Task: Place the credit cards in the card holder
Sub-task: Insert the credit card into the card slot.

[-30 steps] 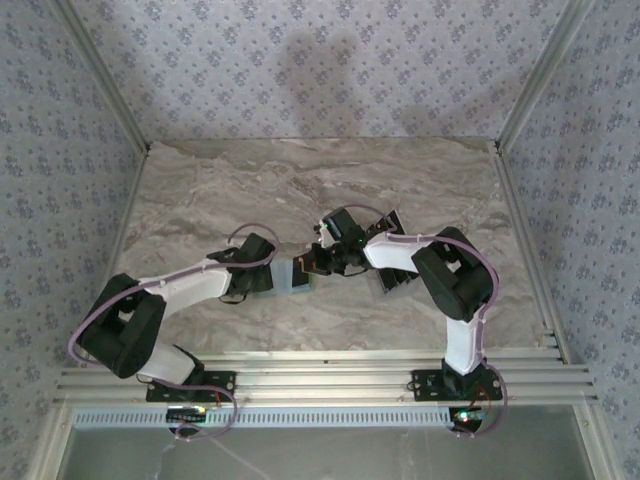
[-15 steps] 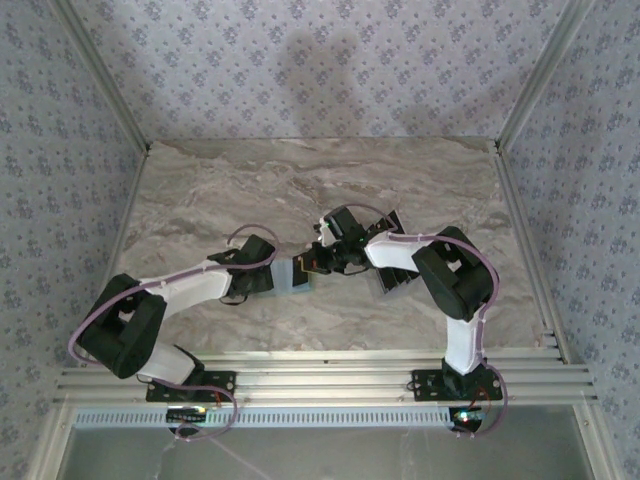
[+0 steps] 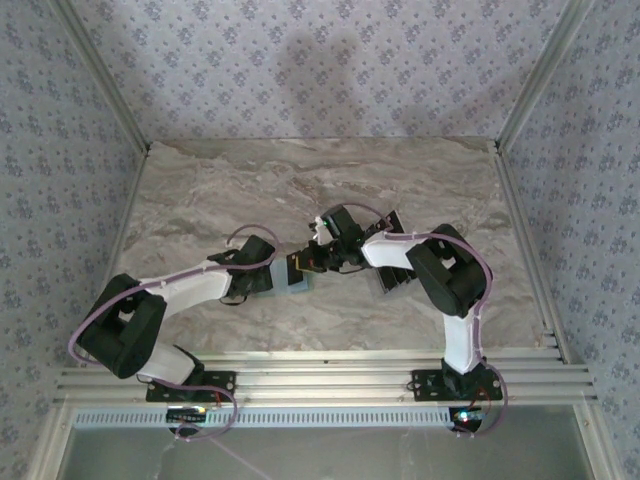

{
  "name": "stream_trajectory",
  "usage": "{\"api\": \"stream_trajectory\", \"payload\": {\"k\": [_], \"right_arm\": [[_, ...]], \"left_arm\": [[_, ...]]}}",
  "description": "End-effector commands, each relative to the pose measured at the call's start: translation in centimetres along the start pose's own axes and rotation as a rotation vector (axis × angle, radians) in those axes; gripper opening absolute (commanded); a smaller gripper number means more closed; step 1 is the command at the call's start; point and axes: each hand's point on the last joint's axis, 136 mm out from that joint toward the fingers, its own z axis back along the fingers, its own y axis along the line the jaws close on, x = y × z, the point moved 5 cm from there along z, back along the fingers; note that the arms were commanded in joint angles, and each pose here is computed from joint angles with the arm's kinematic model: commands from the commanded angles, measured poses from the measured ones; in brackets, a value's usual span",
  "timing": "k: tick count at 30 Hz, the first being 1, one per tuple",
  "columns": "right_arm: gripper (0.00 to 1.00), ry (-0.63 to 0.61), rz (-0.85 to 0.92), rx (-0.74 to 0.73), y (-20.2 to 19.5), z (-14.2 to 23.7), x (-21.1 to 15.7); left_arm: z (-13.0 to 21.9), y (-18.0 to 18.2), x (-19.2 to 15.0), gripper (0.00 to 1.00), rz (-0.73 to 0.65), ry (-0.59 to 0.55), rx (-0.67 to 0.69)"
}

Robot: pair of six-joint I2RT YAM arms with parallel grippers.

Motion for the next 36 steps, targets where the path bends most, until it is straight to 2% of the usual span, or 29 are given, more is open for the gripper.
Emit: {"api": "stream_trajectory", "payload": {"k": [1, 11, 36], "right_arm": [[0.0, 0.006, 0.002, 0.042, 0.8, -0.6, 0.2], [0.0, -0.016, -0.002, 0.069, 1.6, 0.1, 0.5], [0.0, 0.037, -0.037, 0.069, 0.3, -2.2, -1.1]], "left_arm": [[-0.6, 1.7, -1.7, 0.8, -0.032, 0.054, 0.079], [-0.6, 1.7, -1.7, 0.79, -0.031, 0.055, 0.077], [-0.7, 1.8, -1.8, 0.79, -0.033, 0.054, 0.079]]}}
